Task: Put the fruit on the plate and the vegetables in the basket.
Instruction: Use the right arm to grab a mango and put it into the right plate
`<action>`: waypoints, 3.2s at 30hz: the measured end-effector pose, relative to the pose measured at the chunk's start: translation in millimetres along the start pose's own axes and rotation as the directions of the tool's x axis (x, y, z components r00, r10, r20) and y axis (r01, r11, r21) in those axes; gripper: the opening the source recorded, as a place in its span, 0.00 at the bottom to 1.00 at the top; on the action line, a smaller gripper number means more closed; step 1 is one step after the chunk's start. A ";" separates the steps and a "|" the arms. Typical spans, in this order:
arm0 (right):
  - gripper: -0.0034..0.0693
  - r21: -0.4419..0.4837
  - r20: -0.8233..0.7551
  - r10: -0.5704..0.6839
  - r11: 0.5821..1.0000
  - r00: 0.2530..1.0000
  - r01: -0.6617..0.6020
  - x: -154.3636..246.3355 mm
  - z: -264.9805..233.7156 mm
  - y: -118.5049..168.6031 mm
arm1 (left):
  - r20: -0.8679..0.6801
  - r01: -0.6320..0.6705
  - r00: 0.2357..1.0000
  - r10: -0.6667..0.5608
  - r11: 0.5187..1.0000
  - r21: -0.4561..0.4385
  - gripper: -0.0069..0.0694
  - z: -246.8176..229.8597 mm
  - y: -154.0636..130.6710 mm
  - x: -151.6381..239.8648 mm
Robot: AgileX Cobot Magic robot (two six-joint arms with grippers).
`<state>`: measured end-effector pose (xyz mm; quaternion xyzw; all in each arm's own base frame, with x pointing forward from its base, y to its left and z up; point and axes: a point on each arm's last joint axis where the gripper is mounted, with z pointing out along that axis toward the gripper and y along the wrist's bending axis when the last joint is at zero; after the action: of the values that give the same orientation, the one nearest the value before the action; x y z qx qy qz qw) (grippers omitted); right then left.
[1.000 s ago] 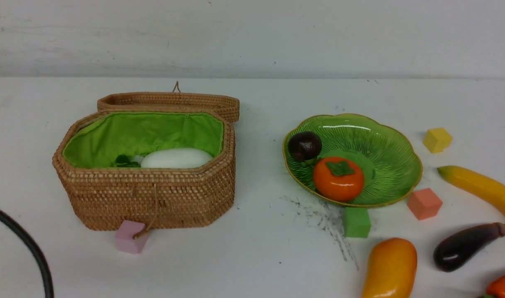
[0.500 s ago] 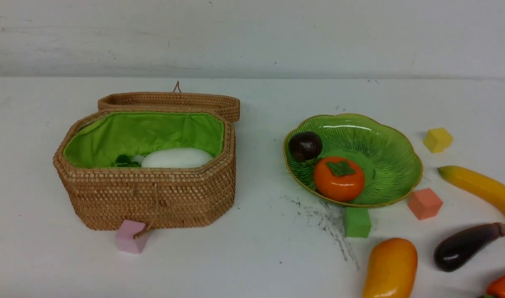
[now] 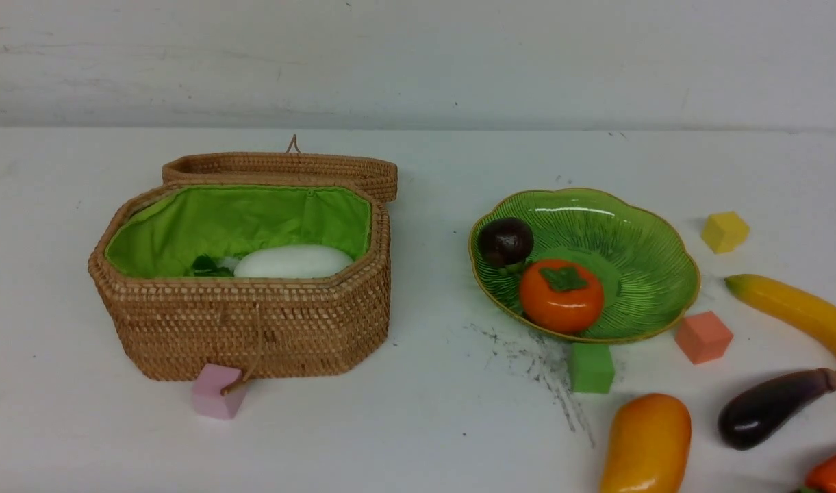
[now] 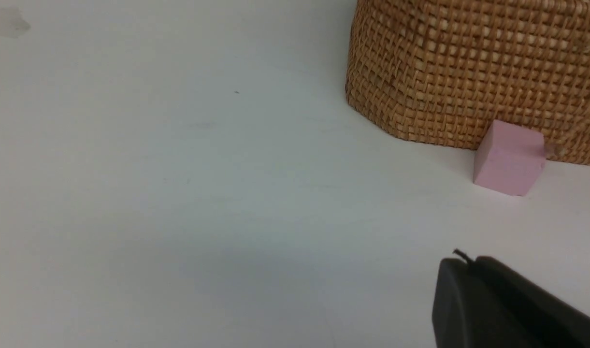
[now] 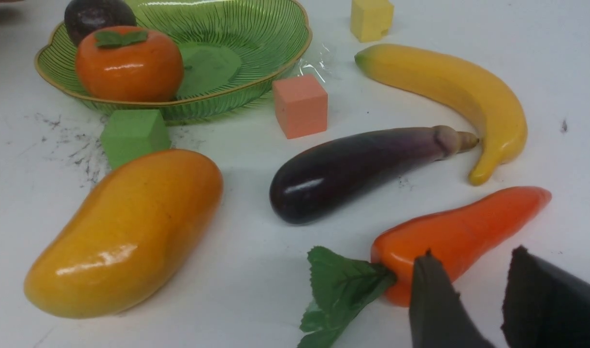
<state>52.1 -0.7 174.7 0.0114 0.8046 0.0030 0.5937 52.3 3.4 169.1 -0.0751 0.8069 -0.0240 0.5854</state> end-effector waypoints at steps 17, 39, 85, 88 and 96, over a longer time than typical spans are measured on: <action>0.38 -0.006 0.018 0.013 1.000 1.000 -0.013 -1.2 0.3 0.5 | 0.000 0.000 1.000 0.000 1.000 0.000 0.10 0.0 0.0 0.0; 0.38 -0.286 0.557 0.463 0.887 0.690 -0.364 -122.0 -53.9 0.7 | 0.000 0.000 1.000 0.000 1.000 0.000 0.13 0.0 0.0 0.0; 0.94 0.050 -0.846 0.240 0.925 0.476 -0.377 -103.0 161.4 94.0 | -0.001 -0.002 1.000 0.002 1.000 -0.001 0.19 0.1 0.2 0.4; 0.93 0.072 -0.845 0.258 0.923 0.468 -0.378 -96.6 174.2 96.7 | -0.001 -0.003 1.000 0.003 1.000 -0.002 0.20 0.1 0.2 0.4; 0.90 0.130 -0.852 0.287 0.926 0.439 -0.355 -64.3 207.6 100.3 | -0.001 -0.003 1.000 0.003 1.000 -0.002 0.21 0.1 0.2 0.4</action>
<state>270.8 96.4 176.7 0.1403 0.9733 0.1482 0.1048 52.3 3.5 168.7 -0.0743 0.8073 -0.0225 0.5850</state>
